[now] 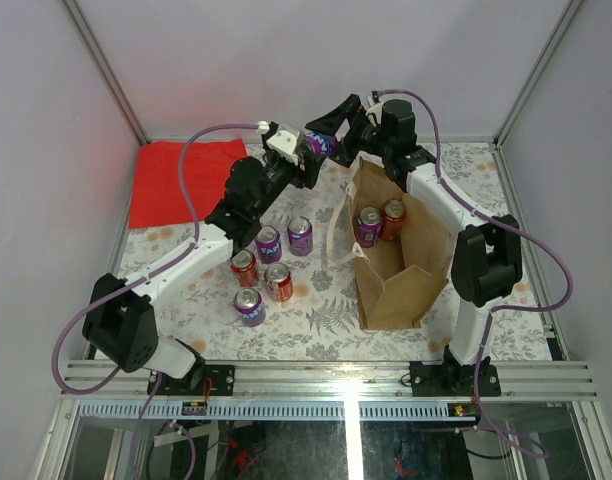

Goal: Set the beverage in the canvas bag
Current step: Place the drink at the center of the board.

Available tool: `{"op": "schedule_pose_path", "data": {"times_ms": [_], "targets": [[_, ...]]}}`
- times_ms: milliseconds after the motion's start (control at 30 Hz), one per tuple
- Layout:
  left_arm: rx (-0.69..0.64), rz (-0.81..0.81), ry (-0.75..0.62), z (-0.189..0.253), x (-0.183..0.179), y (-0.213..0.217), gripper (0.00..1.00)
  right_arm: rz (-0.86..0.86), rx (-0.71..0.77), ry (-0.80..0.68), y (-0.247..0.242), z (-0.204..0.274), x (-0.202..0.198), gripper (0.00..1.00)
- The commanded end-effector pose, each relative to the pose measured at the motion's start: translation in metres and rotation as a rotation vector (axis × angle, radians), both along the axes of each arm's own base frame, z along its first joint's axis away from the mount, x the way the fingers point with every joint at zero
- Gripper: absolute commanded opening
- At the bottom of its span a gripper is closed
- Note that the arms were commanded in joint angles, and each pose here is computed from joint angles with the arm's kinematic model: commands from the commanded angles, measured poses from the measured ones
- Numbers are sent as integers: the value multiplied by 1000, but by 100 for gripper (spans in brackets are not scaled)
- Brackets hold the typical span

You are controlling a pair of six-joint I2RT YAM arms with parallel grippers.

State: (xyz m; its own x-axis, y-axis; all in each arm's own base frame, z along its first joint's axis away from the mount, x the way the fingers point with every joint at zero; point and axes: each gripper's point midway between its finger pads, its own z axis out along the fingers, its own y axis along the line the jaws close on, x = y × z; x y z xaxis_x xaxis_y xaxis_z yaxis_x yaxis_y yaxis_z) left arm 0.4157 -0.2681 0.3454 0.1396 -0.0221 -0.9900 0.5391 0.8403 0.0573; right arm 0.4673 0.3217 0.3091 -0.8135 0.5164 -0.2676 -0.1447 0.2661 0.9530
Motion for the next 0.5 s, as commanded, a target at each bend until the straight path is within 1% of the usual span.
{"op": "schedule_pose_path", "data": {"times_ms": [0,467], "targets": [[-127,5,-184,73,-19,10,0,20,4,-94,-3,38,-20,99],[-126,-7,-150,63,-38,7,0,36,-60,-46,-6,9,-29,99]]}}
